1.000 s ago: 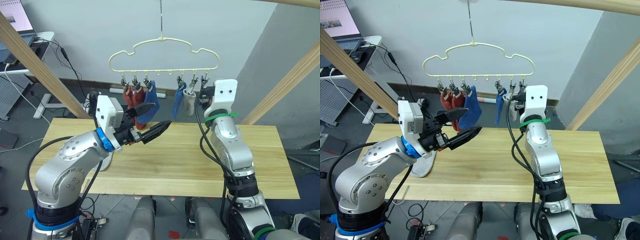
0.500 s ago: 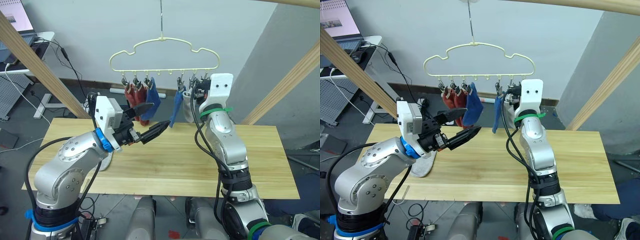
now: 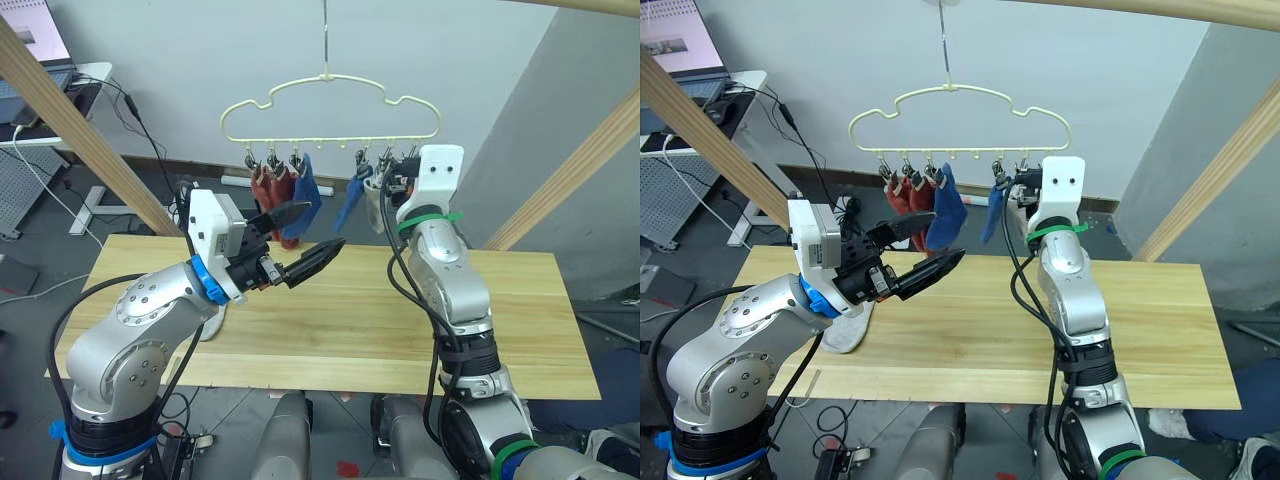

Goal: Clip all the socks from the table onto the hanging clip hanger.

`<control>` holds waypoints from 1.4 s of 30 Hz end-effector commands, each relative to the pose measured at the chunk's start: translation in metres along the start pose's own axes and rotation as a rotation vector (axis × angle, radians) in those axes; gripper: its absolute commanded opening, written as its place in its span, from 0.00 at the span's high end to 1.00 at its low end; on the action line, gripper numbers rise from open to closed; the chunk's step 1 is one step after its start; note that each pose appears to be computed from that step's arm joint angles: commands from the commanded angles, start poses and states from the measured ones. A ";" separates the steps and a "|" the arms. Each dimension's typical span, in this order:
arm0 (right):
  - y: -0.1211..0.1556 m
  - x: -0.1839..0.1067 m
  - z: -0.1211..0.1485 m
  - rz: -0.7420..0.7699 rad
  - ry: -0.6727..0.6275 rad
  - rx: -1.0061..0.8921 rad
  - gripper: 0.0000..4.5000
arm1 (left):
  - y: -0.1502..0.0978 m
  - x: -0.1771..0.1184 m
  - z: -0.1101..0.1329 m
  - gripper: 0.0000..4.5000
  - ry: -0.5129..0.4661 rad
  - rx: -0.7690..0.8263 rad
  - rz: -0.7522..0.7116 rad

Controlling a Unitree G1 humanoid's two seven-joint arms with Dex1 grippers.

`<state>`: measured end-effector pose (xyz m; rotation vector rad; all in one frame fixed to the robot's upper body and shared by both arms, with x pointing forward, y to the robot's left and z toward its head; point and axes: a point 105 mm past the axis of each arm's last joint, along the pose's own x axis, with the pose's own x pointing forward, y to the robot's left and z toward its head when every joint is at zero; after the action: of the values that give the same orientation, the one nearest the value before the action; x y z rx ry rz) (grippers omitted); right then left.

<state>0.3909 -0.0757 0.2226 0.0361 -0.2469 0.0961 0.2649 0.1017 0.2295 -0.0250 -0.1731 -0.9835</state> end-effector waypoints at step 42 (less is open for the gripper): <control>-0.030 -0.004 0.003 0.204 0.083 -0.075 1.00 | 0.104 -0.066 -0.091 0.03 0.321 0.025 0.599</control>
<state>0.3927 -0.0987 0.2281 -0.0728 -0.1997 0.2740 0.3199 0.1856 0.1369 0.0659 0.1301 -0.4692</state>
